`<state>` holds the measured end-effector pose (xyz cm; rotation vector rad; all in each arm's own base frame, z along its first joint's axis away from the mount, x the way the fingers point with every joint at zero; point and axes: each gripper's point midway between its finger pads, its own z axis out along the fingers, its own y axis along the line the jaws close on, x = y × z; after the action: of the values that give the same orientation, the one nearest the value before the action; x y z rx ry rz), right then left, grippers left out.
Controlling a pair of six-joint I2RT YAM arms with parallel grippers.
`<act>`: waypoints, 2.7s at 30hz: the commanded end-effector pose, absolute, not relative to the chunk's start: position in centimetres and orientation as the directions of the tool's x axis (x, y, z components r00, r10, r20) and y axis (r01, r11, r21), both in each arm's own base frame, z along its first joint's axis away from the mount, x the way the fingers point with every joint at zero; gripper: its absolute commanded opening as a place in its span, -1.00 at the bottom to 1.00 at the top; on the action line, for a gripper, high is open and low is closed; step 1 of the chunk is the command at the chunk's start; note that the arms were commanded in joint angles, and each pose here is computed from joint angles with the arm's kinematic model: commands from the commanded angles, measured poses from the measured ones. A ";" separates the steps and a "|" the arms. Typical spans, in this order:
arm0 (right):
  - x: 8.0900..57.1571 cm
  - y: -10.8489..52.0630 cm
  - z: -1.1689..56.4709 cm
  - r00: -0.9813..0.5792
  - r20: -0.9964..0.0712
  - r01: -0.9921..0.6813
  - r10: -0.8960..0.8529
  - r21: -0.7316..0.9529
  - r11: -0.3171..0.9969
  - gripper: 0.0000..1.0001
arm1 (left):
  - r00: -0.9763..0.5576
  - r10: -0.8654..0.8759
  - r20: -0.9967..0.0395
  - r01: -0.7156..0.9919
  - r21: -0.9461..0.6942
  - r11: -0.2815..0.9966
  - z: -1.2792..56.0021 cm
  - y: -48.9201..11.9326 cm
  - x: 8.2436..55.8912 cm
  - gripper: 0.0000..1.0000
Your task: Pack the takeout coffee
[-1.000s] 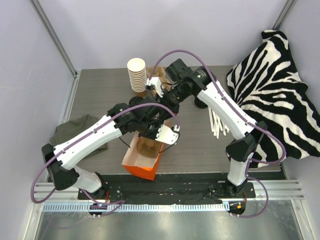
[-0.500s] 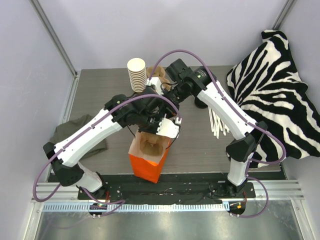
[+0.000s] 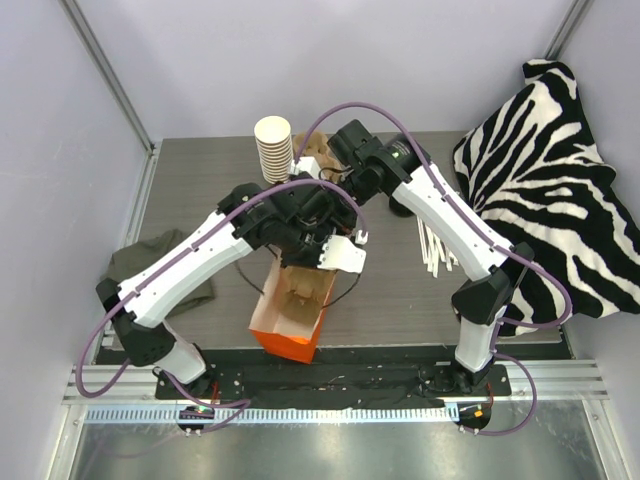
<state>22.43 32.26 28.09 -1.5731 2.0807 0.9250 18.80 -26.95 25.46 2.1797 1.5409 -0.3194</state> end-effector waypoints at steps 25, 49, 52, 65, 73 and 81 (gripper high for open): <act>20.9 31.7 30.3 -0.247 -0.667 -0.968 -0.703 0.199 0.151 -0.98 | 0.211 0.895 -0.393 0.974 0.003 -0.229 23.9 -24.6 14.6 -1.00; 20.5 31.7 30.7 -0.239 -0.676 -0.970 -0.697 0.202 0.137 -0.98 | 0.227 0.883 -0.411 0.974 0.095 -0.206 21.1 -25.2 17.0 0.02; 20.5 31.8 30.8 -0.235 -0.679 -0.971 -0.695 0.199 0.134 -0.98 | 0.237 0.869 -0.435 0.970 0.159 -0.185 22.7 -25.6 17.8 0.20; 20.3 31.7 31.3 -0.218 -0.686 -0.976 -0.694 0.162 0.146 -0.98 | 0.299 0.742 -0.600 0.937 0.332 -0.109 30.8 -26.5 17.7 0.45; 19.7 31.0 31.2 -0.196 -0.675 -0.980 -0.712 0.120 0.157 -0.98 | 0.420 0.527 -0.739 0.889 0.452 -0.075 37.6 -24.9 13.8 0.64; 19.8 29.6 30.7 -0.207 -0.662 -0.976 -0.720 0.084 0.203 -0.98 | 0.368 0.522 -0.769 0.888 0.457 0.046 39.2 -23.7 14.2 0.71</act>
<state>19.87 30.88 29.16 -1.6036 2.0485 0.7575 12.67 -22.60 38.61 1.6939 1.2318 -0.4620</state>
